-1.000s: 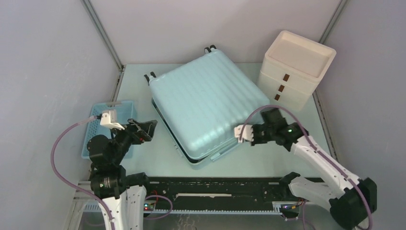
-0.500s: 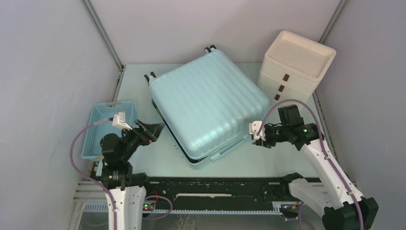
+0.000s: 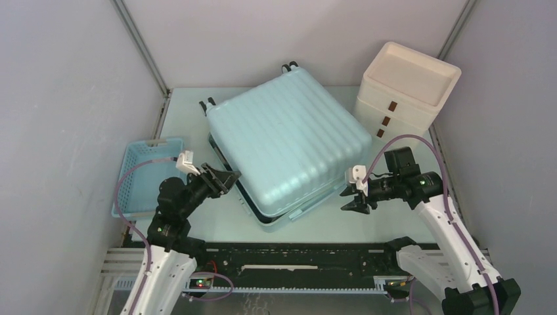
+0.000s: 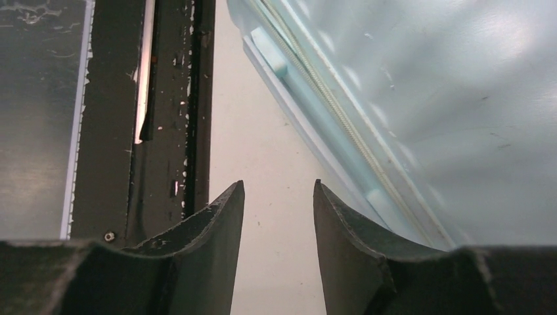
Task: Open, take out, and arrange the luggage
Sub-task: Open the luggage at the center of the board.
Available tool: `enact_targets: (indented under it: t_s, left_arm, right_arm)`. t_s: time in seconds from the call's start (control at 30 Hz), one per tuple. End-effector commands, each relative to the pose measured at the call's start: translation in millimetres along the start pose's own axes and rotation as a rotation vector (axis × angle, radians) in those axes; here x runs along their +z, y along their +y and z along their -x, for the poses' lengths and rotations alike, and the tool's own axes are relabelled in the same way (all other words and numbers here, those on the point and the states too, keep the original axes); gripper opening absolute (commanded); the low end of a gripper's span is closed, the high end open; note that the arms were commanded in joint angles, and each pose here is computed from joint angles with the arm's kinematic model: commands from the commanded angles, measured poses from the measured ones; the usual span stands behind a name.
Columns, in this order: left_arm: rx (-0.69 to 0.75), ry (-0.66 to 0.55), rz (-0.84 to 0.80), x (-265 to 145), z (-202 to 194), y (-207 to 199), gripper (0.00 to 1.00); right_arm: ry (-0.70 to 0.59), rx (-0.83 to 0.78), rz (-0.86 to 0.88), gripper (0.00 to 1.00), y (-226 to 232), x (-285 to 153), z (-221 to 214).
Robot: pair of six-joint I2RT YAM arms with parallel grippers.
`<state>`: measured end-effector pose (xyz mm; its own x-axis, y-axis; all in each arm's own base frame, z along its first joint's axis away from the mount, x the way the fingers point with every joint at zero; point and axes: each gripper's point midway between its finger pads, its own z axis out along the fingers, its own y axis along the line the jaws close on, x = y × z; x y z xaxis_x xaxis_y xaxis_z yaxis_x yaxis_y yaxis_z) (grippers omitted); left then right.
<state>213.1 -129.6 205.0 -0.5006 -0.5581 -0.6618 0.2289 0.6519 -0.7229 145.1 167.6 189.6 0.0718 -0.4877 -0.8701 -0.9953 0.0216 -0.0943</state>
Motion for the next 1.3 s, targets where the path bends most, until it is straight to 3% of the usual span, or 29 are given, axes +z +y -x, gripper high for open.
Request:
enact_targets:
  t_s: [0.0,0.6,1.27]
  left_arm:
    - [-0.019,-0.036,0.027,12.7,-2.7,11.6,0.55]
    - [-0.046,0.001,0.083,22.3,-20.8,34.8,0.37]
    - [-0.061,0.020,0.097,39.3,-26.1,29.2,0.24]
  right_arm:
    - [-0.018,0.042,0.022,0.52,6.4,3.9,-4.7]
    - [0.042,0.053,-0.006,0.53,-0.8,5.8,-21.2]
    - [0.063,0.066,0.006,0.53,-1.3,8.8,-26.9]
